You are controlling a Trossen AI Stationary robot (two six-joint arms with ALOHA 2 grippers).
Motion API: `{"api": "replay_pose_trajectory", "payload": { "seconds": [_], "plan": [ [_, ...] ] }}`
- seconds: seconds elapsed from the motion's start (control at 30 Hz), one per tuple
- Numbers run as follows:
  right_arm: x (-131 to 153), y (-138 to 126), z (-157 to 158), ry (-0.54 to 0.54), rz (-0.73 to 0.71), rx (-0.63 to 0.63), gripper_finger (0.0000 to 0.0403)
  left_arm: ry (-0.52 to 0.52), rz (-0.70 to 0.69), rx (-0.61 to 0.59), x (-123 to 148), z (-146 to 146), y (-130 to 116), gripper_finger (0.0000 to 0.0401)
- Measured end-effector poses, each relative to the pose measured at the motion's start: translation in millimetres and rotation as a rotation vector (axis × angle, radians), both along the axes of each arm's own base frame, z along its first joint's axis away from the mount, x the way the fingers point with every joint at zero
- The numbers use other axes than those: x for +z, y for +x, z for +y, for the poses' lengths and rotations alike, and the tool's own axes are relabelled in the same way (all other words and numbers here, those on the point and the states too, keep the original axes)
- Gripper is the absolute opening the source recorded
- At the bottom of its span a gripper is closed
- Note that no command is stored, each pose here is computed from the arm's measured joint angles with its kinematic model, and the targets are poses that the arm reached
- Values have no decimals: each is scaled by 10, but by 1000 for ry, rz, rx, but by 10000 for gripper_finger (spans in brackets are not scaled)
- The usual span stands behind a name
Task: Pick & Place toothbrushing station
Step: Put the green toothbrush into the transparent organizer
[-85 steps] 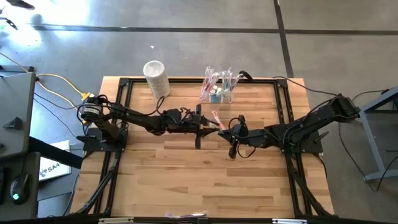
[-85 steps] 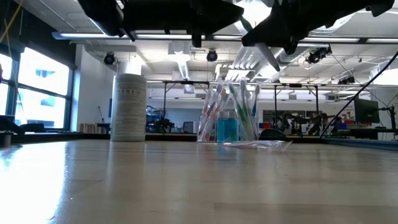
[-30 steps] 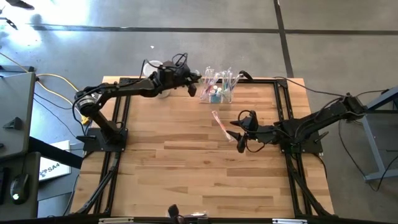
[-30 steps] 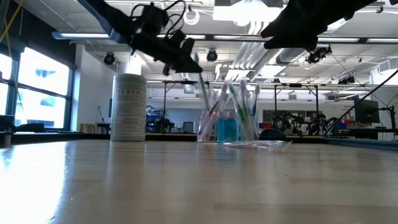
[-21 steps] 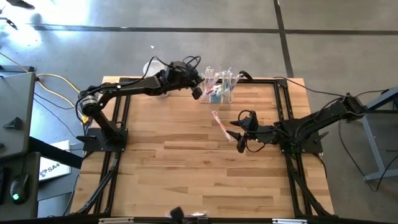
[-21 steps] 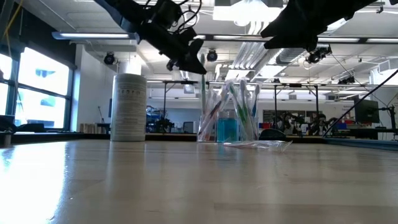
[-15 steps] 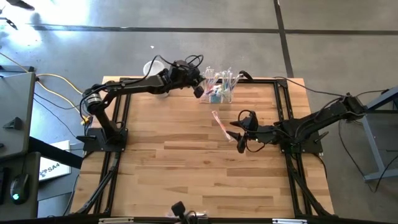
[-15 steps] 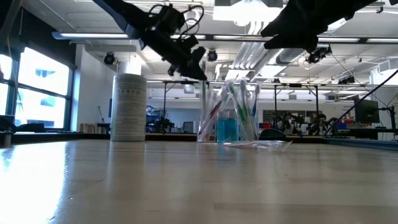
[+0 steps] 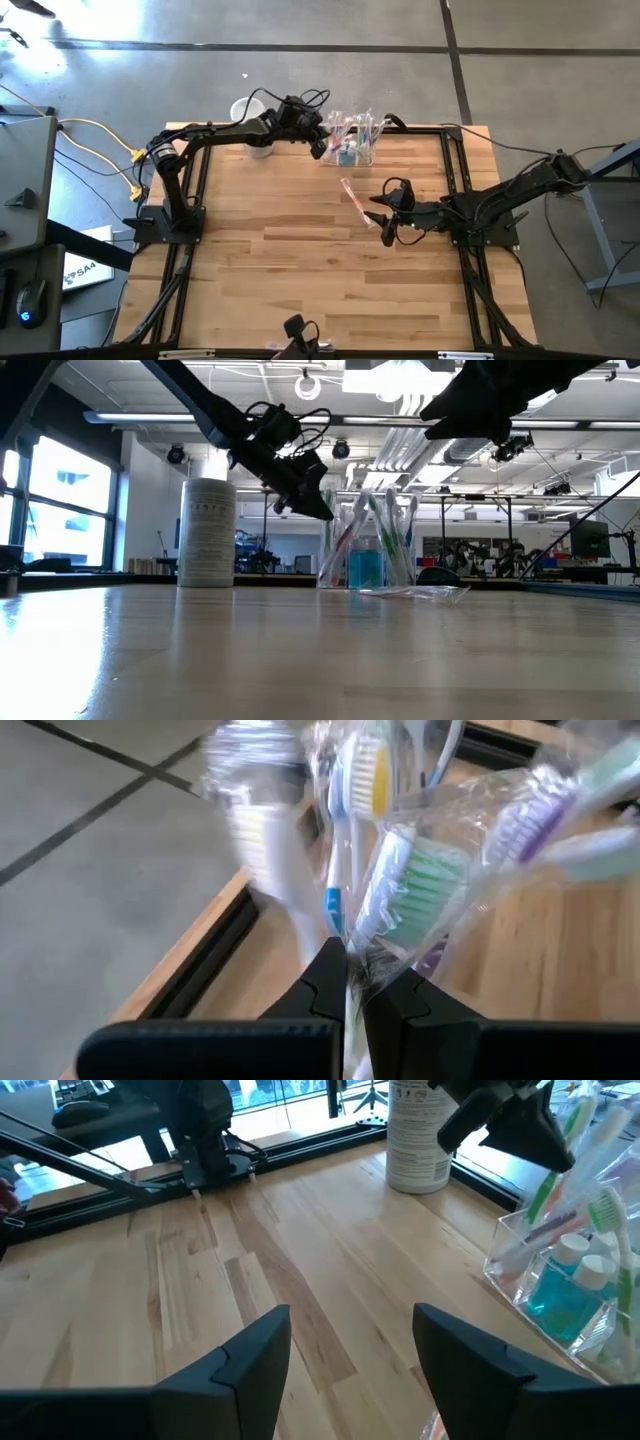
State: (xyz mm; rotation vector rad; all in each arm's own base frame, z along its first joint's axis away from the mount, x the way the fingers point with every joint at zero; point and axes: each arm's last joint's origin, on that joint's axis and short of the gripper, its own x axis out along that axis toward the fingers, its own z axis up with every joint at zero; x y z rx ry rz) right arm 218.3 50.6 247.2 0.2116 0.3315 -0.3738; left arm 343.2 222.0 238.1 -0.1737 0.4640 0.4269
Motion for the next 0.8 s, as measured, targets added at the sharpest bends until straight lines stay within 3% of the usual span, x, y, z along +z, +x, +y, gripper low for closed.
{"api": "replay_pose_trajectory", "payload": {
  "seconds": [0.13,0.6,0.8],
  "plan": [
    [0,0,0,0,0,0,203,0,15,-15,-56,6,18,22],
    [-1,-1,0,-1,2,0,203,-2,35,-7,-62,-4,8,204],
    [-7,-3,-1,-3,8,1,204,2,32,-20,-52,-9,7,251]
  ]
}}
